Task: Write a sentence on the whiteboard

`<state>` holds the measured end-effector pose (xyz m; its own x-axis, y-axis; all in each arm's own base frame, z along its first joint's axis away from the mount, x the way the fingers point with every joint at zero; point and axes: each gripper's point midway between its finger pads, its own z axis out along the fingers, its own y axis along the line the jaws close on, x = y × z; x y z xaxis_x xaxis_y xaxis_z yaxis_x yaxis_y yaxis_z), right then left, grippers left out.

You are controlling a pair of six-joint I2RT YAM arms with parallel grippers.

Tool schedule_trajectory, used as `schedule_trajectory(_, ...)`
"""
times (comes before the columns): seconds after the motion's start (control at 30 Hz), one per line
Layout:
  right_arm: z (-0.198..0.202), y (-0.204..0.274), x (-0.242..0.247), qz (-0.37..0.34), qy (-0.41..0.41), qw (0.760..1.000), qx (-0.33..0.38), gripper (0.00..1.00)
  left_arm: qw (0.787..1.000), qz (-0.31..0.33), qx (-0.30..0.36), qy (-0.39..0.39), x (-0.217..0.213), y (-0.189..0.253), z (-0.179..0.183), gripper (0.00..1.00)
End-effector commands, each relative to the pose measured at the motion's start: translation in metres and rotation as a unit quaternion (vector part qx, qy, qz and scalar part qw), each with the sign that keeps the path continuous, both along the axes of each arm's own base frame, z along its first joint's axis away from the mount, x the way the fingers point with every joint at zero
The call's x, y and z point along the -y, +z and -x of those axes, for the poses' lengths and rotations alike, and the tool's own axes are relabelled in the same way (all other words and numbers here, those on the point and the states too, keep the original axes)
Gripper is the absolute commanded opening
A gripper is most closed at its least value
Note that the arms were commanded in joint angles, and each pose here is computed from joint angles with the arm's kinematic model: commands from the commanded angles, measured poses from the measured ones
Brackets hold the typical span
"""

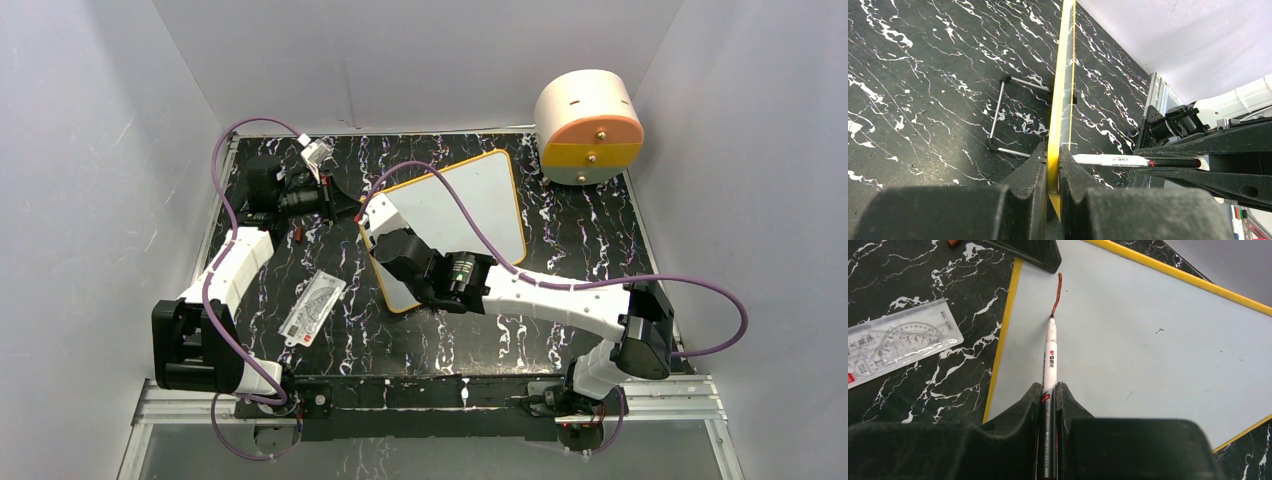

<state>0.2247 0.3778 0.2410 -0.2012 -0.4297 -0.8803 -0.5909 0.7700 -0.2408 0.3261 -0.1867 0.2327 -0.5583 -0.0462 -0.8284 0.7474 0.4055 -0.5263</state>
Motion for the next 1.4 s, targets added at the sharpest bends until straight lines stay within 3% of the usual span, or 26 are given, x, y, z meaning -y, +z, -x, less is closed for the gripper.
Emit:
schedule_trajectory(0.0, 0.001, 0.025, -0.008, -0.036, -0.006, 0.999, 0.008, 0.00, 1.000, -0.016, 0.018, 0.001, 0.002, -0.002, 0.005, 0.00)
schedule_trajectory(0.5, -0.007, 0.063, -0.005, -0.086, -0.022, 0.994, 0.067, 0.00, 1.000, -0.017, 0.017, 0.002, 0.002, -0.003, 0.005, 0.00)
schedule_trajectory(1.37, -0.021, 0.049, -0.019, -0.068, -0.021, 0.995, 0.066, 0.00, 1.000, -0.016, 0.017, 0.000, 0.003, -0.004, 0.005, 0.00)
